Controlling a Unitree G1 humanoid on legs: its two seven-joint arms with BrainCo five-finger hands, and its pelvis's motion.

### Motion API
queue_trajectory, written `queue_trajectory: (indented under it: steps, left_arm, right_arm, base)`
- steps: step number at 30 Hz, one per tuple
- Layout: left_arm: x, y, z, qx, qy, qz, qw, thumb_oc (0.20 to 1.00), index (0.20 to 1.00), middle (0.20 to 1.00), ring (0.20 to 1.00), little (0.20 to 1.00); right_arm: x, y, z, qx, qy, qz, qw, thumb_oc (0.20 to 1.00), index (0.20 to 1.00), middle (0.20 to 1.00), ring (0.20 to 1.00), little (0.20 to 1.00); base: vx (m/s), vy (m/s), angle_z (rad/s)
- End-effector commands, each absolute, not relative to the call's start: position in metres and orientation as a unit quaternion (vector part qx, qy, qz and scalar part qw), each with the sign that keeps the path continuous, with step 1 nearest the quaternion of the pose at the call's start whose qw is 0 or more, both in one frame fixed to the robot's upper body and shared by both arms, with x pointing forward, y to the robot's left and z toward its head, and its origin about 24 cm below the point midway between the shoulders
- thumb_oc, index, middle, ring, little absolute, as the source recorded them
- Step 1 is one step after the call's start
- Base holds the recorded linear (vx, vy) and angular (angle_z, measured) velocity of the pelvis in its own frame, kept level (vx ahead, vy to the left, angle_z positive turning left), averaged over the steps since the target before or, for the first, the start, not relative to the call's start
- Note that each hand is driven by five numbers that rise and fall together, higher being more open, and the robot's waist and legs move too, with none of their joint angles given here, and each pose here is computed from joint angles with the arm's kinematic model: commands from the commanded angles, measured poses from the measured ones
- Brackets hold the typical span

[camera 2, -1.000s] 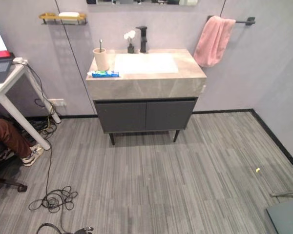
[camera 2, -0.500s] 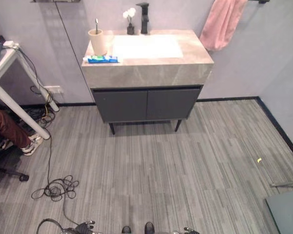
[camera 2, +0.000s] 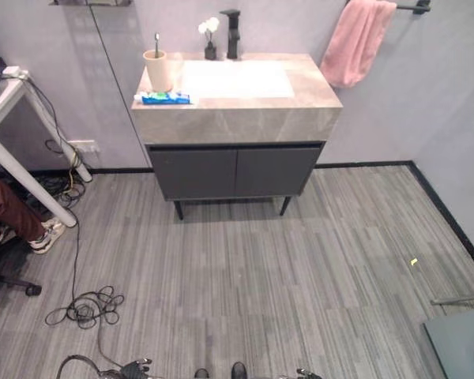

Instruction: Put brush and paste in cup on sink, flatten towel.

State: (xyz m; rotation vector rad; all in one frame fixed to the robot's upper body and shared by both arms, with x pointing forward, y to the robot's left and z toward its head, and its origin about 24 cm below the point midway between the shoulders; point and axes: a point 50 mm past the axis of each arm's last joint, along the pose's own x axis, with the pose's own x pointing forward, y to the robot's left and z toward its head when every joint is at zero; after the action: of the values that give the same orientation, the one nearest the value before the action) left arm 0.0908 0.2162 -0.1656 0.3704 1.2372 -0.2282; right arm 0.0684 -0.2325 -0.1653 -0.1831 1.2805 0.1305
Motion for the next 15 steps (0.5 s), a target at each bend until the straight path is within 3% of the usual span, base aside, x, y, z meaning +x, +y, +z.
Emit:
queue_trajectory:
  steps: [1,15]
  left_arm:
    - [0.0969,0.2146,-0.1651,0.181,0.575,-0.11,0.79,1.0,1.0,1.0,1.0,1.0]
    - [0.0967,0.2239,-0.1635,0.205,0.581,-0.117,0.779,1.0,1.0,1.0,1.0,1.0]
  right_arm:
    - [0.0765,-0.2316,-0.1649,-0.112,0.597,0.076,0.79,1.0,1.0,1.0,1.0,1.0]
    - [0.0778,-0.2388,-0.1629,-0.12,0.598,0.076,0.789,1.0,1.0,1.0,1.0,1.0]
  base:
    - [-0.06,0.066,-0.27]
    - [0.01,0.021,0.0]
